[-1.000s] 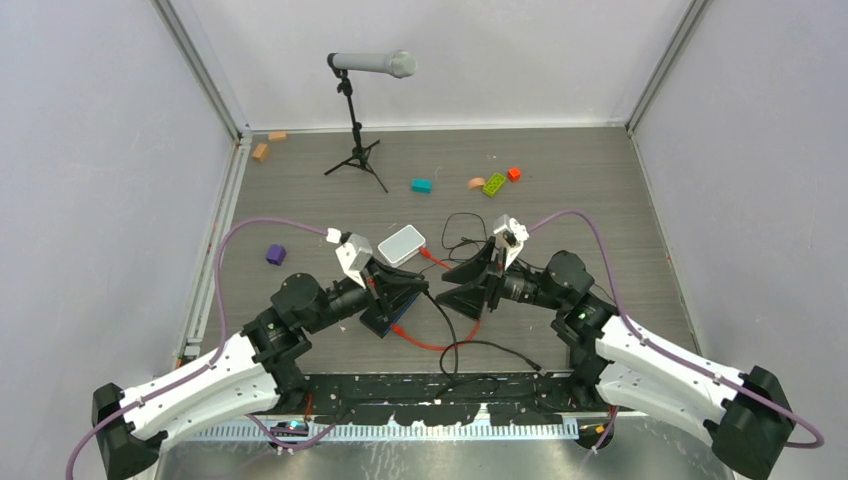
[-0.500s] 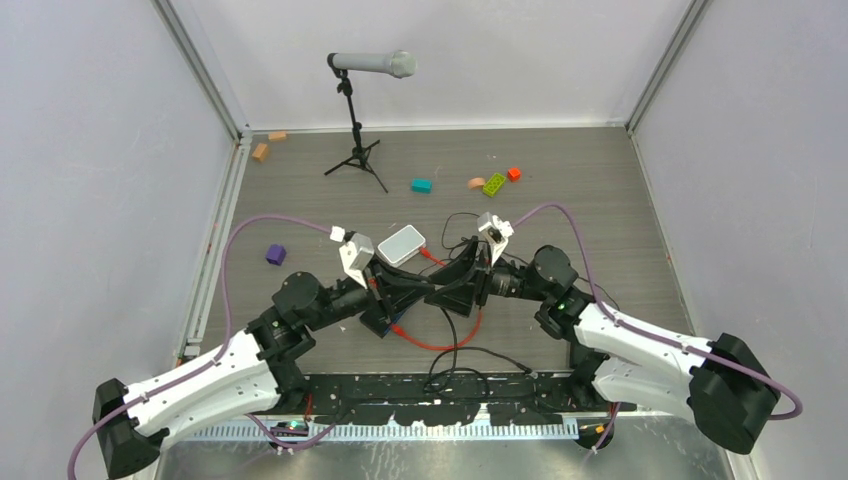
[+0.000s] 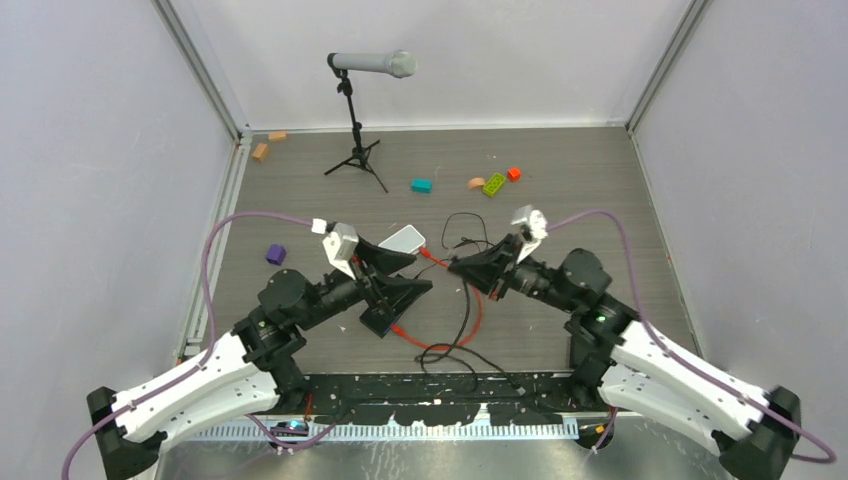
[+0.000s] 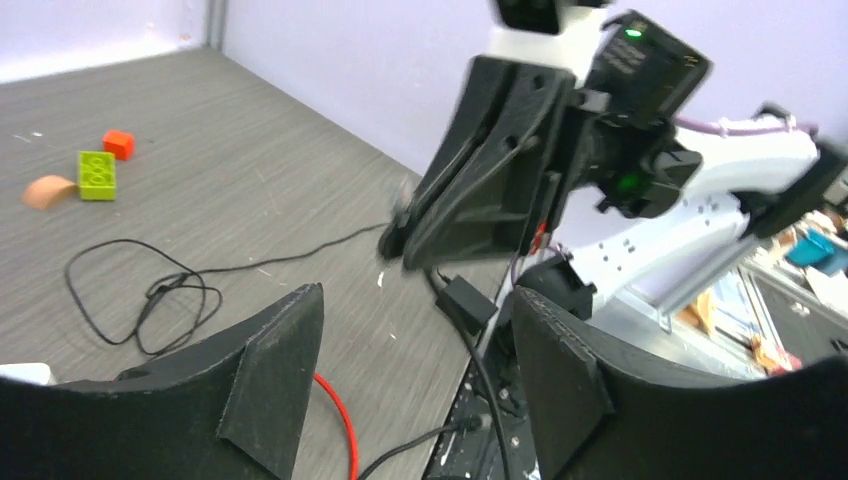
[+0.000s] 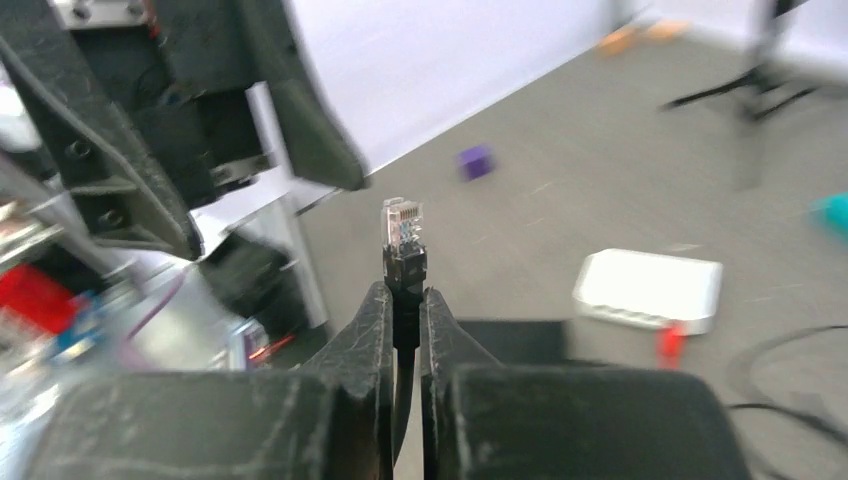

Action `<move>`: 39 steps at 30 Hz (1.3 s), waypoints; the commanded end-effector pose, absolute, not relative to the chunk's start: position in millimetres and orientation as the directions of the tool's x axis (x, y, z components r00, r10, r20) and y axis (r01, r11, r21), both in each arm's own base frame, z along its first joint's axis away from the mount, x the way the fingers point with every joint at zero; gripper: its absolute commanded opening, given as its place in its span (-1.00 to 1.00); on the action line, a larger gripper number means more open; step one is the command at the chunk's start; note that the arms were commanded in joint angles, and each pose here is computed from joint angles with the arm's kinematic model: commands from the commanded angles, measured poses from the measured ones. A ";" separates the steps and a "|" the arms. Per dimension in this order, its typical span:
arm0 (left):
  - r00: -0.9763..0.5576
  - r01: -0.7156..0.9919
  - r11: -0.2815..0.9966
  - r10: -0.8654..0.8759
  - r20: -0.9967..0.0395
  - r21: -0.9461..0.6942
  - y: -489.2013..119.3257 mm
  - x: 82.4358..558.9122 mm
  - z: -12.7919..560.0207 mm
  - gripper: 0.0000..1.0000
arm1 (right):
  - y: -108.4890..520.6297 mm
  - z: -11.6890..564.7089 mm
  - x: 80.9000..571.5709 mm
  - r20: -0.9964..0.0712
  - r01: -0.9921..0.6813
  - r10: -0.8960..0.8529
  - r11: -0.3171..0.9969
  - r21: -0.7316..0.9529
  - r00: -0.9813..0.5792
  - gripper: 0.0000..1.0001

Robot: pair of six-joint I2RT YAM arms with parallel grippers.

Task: Insert the plug into the switch port
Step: Pick up the connector from the center of the board.

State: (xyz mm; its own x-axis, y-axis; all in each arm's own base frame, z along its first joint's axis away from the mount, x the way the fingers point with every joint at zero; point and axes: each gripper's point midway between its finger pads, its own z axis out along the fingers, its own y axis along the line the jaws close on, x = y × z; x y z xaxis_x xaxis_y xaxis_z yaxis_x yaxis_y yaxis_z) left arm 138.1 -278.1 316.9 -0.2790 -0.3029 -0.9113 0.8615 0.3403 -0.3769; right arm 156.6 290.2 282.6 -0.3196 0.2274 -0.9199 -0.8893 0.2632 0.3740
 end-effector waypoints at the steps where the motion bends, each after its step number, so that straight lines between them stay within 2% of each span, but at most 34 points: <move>1: -0.233 0.811 0.441 -0.359 -0.904 -0.385 -254.7 149.8 346.8 0.43 | 209.9 328.8 210.8 -0.986 -0.676 0.162 0.722 0.144 -0.036 -0.99; 4: -0.244 0.765 0.506 -0.346 -0.906 -0.399 -246.8 158.5 338.6 0.45 | 163.7 367.8 228.4 -0.995 -0.496 0.049 0.868 0.000 0.085 -0.99; 8: -0.275 0.713 0.559 -0.334 -0.902 -0.424 -243.2 167.5 324.1 0.45 | 134.0 406.5 241.8 -0.983 -0.346 -0.114 0.925 -0.159 0.147 -0.99; 10: -0.296 0.668 0.602 -0.325 -0.898 -0.438 -239.6 174.6 313.5 0.45 | 135.0 416.9 244.2 -0.979 -0.343 -0.136 0.922 -0.180 0.150 -0.99; 13: -0.327 0.585 0.675 -0.310 -0.893 -0.449 -231.4 185.7 293.9 0.43 | 153.2 398.8 246.8 -0.987 -0.407 -0.128 0.900 -0.157 0.097 -0.99; 18: -0.410 0.487 0.752 -0.252 -0.876 -0.444 -228.8 194.4 253.9 0.41 | 201.9 310.0 242.0 -0.991 -0.571 -0.133 0.816 -0.090 -0.034 -0.99; 21: -0.458 0.490 0.738 -0.234 -0.858 -0.463 -237.0 190.5 231.3 0.41 | 214.8 267.6 229.9 -0.985 -0.602 -0.167 0.792 -0.103 -0.052 -0.99; 25: -0.497 0.509 0.697 -0.241 -0.834 -0.505 -247.7 184.0 205.6 0.37 | 229.2 250.3 203.1 -0.990 -0.665 -0.137 0.742 -0.091 -0.018 -0.99; 29: -0.521 0.547 0.634 -0.254 -0.815 -0.547 -261.0 176.9 193.5 0.28 | 247.3 253.9 179.7 -0.997 -0.747 -0.081 0.663 -0.054 0.000 -0.99; 35: -0.492 0.615 0.535 -0.314 -0.812 -0.579 -271.7 170.4 208.6 0.27 | 262.9 273.6 151.4 -0.998 -0.823 -0.053 0.566 -0.045 0.018 -0.99; 39: -0.468 0.667 0.492 -0.307 -0.829 -0.559 -277.8 165.7 218.0 0.27 | 268.7 277.7 138.8 -0.992 -0.845 -0.114 0.524 -0.107 0.055 -0.99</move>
State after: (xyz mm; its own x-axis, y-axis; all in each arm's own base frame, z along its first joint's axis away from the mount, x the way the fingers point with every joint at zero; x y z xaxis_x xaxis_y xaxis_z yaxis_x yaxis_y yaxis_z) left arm 169.6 -263.1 170.8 -0.5421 -0.2183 -0.8115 0.5682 0.6162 -0.5453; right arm 149.9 259.8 235.0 -0.0131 -0.1776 -0.9840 -0.8226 0.5614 -0.0904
